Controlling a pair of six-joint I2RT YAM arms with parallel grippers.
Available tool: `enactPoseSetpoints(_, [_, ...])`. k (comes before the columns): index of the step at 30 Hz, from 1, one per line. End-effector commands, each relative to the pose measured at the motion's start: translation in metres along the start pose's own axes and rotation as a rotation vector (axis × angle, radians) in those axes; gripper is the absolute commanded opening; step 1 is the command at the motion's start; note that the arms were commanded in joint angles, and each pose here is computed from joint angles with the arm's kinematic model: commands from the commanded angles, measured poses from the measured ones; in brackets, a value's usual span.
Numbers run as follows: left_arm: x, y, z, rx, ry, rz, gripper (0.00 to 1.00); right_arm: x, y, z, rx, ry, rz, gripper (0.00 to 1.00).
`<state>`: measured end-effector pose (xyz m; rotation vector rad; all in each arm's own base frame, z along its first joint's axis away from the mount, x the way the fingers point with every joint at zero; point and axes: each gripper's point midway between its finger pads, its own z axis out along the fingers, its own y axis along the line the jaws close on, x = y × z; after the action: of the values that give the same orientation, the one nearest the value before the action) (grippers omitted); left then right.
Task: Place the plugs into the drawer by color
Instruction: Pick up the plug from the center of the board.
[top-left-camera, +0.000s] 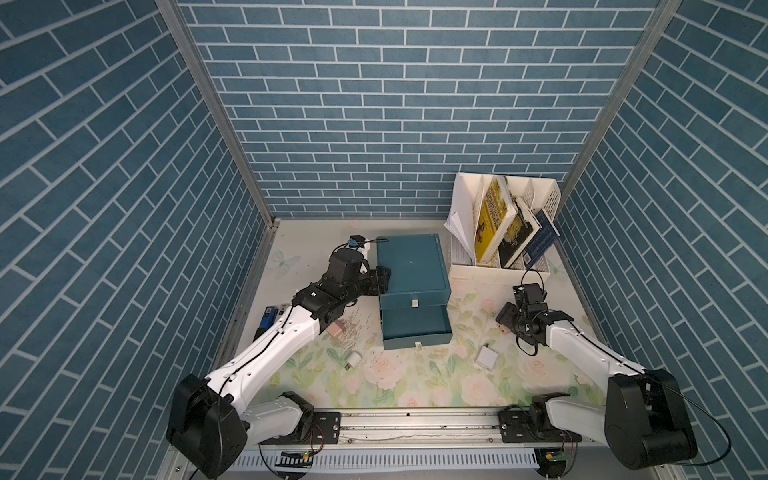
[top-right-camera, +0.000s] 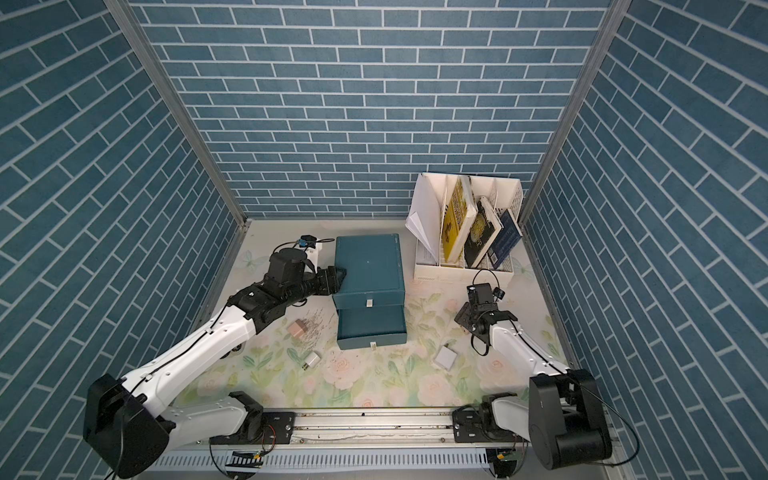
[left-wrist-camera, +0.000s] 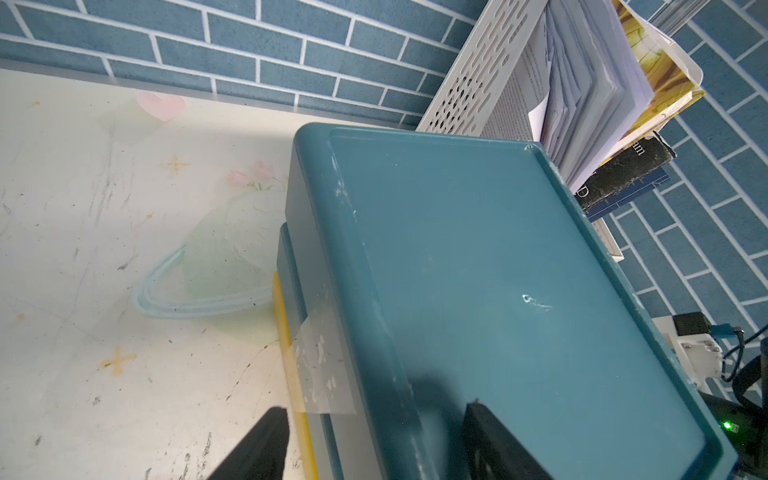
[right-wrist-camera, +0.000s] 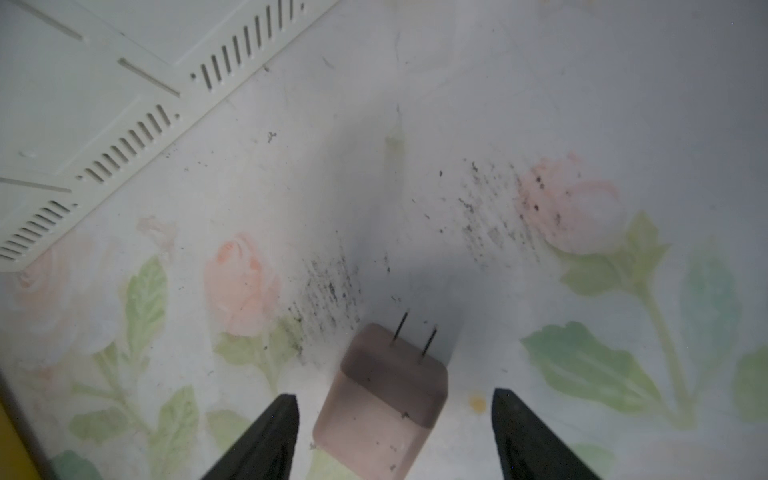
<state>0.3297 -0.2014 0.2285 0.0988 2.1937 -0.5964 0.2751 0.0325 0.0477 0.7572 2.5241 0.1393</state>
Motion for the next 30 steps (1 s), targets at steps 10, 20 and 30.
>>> enactPoseSetpoints(10, [0.024,0.01,0.003,-0.02,0.065,0.016,0.72,-0.002,0.0,0.015,0.042,0.016,0.002,0.58])
enactPoseSetpoints(20, [0.023,0.01,0.003,-0.025,0.065,0.02,0.72,0.016,-0.011,0.022,0.042,0.04,0.01,0.58])
enactPoseSetpoints(30, [0.022,0.01,0.0,-0.021,0.057,0.013,0.71,0.012,-0.006,0.006,0.028,-0.013,-0.032,0.16])
